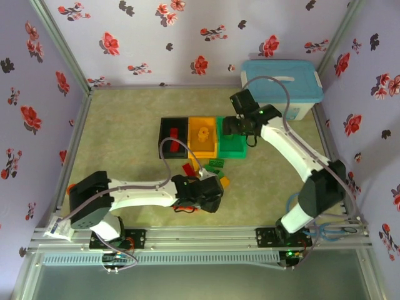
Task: Sort the legos into containers by color
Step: Pick up the lego from the middle-left of the table.
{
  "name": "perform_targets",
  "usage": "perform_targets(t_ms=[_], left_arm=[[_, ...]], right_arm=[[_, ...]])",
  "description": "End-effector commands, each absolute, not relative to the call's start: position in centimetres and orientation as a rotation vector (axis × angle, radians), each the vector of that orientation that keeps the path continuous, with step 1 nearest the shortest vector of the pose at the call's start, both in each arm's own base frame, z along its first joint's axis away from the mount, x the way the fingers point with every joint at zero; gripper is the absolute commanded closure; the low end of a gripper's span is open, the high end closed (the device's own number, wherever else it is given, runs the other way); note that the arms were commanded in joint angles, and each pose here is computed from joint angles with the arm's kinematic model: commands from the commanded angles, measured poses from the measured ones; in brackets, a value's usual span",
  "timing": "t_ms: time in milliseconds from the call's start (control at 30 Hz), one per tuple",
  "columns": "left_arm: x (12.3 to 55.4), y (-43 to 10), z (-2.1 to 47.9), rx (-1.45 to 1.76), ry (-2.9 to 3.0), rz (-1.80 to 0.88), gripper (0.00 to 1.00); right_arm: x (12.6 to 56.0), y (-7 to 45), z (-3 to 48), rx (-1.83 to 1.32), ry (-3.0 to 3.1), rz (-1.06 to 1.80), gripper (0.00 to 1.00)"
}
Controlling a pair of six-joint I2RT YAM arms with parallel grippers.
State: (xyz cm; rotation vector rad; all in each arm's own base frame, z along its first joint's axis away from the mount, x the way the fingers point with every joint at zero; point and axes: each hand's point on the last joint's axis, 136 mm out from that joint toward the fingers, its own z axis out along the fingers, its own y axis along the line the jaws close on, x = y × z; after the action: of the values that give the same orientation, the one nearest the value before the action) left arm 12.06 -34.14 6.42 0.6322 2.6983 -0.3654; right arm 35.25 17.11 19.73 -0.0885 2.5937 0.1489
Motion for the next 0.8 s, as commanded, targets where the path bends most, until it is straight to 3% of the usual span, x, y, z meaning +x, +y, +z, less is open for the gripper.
perform_targets(t_ms=[0, 333, 600, 767], left_arm=[[11.8, -34.7, 6.0, 0.714, 2.714, -0.316, 0.3], [10.9, -34.3, 3.5, 0.744, 2.816, -0.228, 0.32], [10.4, -34.4, 2.4, 0.757, 2.851, -0.204, 0.33], [10.5, -34.2, 1.6, 0.754, 2.86, -0.172, 0.4]], right_arm=[[33.3, 16.7, 18.3, -0.049, 2.62, 0.194, 0.19], [28.6, 13.9, 14.4, 0.035, 2.673, 0.179, 0.2], [27.9, 13.8, 13.4, 0.072, 2.676, 0.209, 0.21], [27.9, 13.7, 13.6, 0.08, 2.665, 0.206, 0.21]])
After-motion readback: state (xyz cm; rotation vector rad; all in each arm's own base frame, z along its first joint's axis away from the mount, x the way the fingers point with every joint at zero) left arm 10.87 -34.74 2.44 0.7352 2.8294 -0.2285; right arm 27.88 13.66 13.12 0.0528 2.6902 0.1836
